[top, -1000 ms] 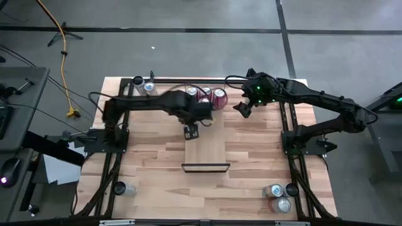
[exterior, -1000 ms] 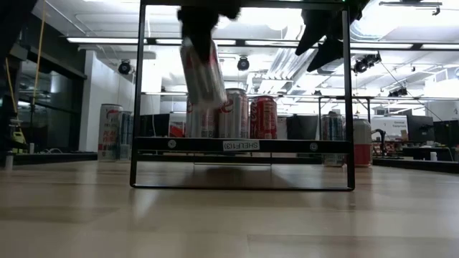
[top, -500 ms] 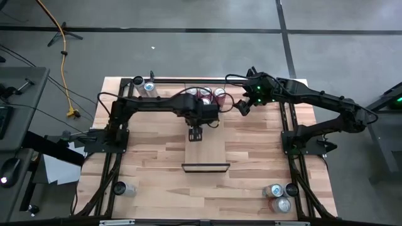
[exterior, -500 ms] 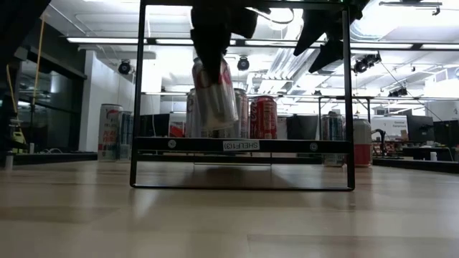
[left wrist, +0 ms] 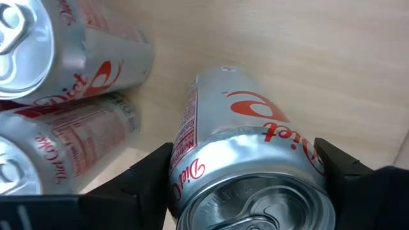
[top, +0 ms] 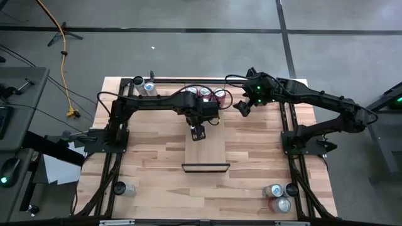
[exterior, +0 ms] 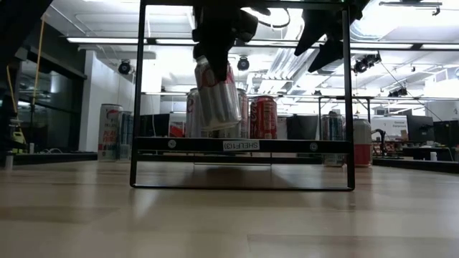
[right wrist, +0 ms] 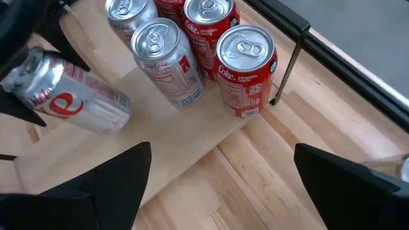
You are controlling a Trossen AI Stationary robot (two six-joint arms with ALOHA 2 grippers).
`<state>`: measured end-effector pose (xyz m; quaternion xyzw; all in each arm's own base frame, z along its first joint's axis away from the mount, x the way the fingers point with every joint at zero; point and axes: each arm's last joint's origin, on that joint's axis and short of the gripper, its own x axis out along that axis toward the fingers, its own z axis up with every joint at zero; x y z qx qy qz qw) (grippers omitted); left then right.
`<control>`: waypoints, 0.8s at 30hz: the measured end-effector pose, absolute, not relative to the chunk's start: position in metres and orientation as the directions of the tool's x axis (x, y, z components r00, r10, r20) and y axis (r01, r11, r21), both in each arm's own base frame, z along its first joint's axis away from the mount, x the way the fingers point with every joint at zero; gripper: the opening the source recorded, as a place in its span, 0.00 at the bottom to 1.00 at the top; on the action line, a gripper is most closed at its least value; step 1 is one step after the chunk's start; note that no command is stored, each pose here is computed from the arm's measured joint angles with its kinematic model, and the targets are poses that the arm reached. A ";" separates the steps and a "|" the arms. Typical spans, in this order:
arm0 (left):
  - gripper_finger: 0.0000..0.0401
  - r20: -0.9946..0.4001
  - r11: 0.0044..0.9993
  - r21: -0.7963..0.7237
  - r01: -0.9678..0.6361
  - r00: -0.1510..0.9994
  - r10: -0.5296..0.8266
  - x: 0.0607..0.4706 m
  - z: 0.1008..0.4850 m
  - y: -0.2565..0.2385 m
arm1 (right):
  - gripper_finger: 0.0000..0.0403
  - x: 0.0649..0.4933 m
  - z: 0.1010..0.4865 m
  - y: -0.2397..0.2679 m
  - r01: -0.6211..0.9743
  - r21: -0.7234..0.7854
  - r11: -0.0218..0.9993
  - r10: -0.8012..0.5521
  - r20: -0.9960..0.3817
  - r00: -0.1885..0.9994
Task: Place canned beverage on shelf
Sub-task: Put the red silver soda can on the shelf aligned with the other red silver soda cans
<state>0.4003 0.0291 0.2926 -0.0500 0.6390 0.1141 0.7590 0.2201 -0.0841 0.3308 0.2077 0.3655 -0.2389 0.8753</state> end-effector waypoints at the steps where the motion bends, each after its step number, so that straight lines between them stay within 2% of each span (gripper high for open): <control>1: 0.56 -0.980 0.967 0.066 -0.248 0.165 0.110 0.401 0.293 0.029 | 0.92 0.220 0.331 -0.084 0.566 0.199 0.800 -0.257 -0.739 0.623; 18: 0.61 -0.980 0.961 0.046 -0.271 0.175 0.097 0.407 0.280 0.036 | 0.92 0.219 0.334 -0.083 0.564 0.224 0.794 -0.254 -0.721 0.644; 24: 0.61 -0.987 0.962 0.055 -0.266 0.130 0.092 0.412 0.268 0.035 | 0.92 0.219 0.335 -0.083 0.573 0.226 0.788 -0.260 -0.720 0.643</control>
